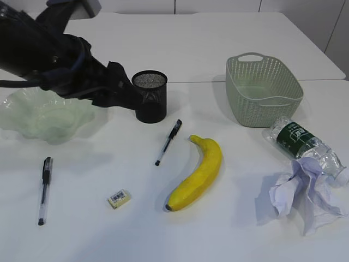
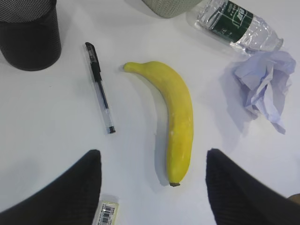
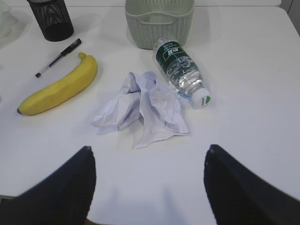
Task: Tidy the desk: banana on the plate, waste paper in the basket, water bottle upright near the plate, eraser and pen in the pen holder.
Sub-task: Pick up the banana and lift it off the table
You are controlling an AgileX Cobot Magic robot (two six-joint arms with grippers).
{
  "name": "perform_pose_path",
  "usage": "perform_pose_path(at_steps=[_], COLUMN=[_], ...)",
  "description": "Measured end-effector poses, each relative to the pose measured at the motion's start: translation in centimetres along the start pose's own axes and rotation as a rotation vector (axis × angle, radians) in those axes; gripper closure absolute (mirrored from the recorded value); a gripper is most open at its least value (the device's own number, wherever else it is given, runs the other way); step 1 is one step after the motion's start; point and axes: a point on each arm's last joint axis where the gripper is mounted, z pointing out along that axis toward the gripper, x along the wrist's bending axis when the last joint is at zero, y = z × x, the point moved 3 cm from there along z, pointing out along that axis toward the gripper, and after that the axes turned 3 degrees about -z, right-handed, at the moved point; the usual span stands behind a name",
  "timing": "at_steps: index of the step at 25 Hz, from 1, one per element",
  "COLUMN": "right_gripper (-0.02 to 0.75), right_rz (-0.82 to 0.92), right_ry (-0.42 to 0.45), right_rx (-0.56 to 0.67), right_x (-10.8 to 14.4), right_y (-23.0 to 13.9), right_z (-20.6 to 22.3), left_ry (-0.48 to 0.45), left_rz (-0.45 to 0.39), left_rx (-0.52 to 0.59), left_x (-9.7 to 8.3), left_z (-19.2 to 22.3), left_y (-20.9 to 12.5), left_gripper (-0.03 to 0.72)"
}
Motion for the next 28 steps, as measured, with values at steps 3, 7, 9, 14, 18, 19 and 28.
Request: perform_pose_path(at_steps=[3, 7, 9, 14, 18, 19, 28], right_gripper=[0.245, 0.267, 0.269, 0.269, 0.270, 0.271, 0.283], right_rz=[0.001, 0.009, 0.014, 0.027, 0.031, 0.031, 0.034], right_ry=[0.003, 0.017, 0.026, 0.046, 0.053, 0.053, 0.054], right_rx=[0.039, 0.115, 0.129, 0.148, 0.146, 0.146, 0.146], right_x=[0.0, 0.1, 0.2, 0.5, 0.5, 0.5, 0.6], right_y=[0.6, 1.6, 2.2, 2.7, 2.8, 2.8, 2.8], right_z=[0.2, 1.2, 1.5, 2.0, 2.0, 2.0, 2.0], left_ry=[-0.003, -0.023, -0.040, -0.062, -0.054, -0.051, -0.034], left_rz=[0.013, 0.063, 0.076, 0.083, 0.109, 0.124, 0.138], left_rx=[0.013, 0.018, 0.044, 0.113, 0.147, 0.156, 0.248], left_x=[-0.2, -1.4, -1.9, -2.2, -2.2, -2.2, -2.5], left_z=[1.5, 3.7, 5.0, 8.4, 10.2, 10.6, 15.5], left_y=[0.5, 2.2, 2.6, 2.8, 2.6, 2.4, -0.4], left_gripper=[0.191, 0.191, 0.191, 0.191, 0.191, 0.191, 0.140])
